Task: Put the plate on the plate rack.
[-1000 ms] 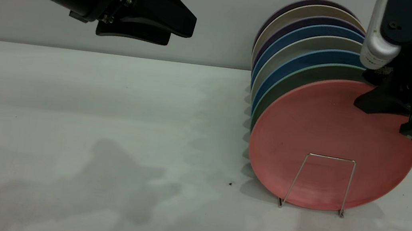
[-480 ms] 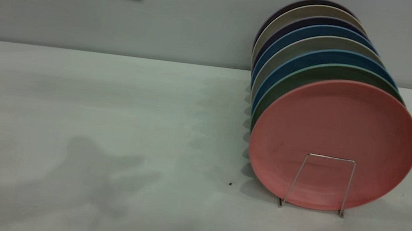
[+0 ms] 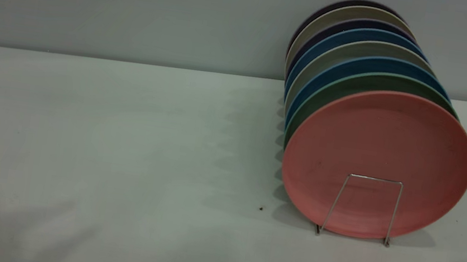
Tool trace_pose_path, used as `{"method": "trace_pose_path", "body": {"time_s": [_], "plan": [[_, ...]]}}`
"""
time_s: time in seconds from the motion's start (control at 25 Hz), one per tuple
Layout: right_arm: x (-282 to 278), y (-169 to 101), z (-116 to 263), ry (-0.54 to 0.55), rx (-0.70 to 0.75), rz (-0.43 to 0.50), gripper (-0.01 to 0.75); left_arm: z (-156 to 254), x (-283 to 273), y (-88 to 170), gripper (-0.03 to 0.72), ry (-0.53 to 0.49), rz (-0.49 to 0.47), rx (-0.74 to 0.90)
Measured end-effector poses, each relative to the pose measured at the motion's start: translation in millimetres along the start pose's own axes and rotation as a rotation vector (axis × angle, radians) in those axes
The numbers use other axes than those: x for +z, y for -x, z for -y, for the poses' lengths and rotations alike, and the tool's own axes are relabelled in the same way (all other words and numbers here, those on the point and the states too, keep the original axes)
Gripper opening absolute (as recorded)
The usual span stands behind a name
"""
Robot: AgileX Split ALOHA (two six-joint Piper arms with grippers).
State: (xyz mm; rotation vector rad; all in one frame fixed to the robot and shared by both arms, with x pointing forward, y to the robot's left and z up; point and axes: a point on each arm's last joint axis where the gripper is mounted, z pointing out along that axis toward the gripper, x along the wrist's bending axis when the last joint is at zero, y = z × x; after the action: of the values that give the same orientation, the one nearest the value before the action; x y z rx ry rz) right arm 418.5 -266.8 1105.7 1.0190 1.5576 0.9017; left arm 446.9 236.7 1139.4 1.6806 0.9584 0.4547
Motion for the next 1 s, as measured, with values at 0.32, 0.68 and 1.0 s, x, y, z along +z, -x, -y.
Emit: {"method": "trace_pose_path", "body": {"time_s": [0.32,0.68,1.0], "plan": [[9.2,-44.0,-23.8,0.134,0.298,-0.489,0.267,5.5,-38.9,35.6,0.495,-0.078,0.097,0.024],[-27.7,-40.9,-41.9,-0.242,-0.014,-0.722,0.266,29.2,-103.2,59.3,0.495,-0.201,-0.132,0.059],[-62.6,16.8,-13.8,-0.626,0.004,-0.167,0.266,50.8,-147.4,72.3,0.495,-0.182,-0.334,0.006]]}}
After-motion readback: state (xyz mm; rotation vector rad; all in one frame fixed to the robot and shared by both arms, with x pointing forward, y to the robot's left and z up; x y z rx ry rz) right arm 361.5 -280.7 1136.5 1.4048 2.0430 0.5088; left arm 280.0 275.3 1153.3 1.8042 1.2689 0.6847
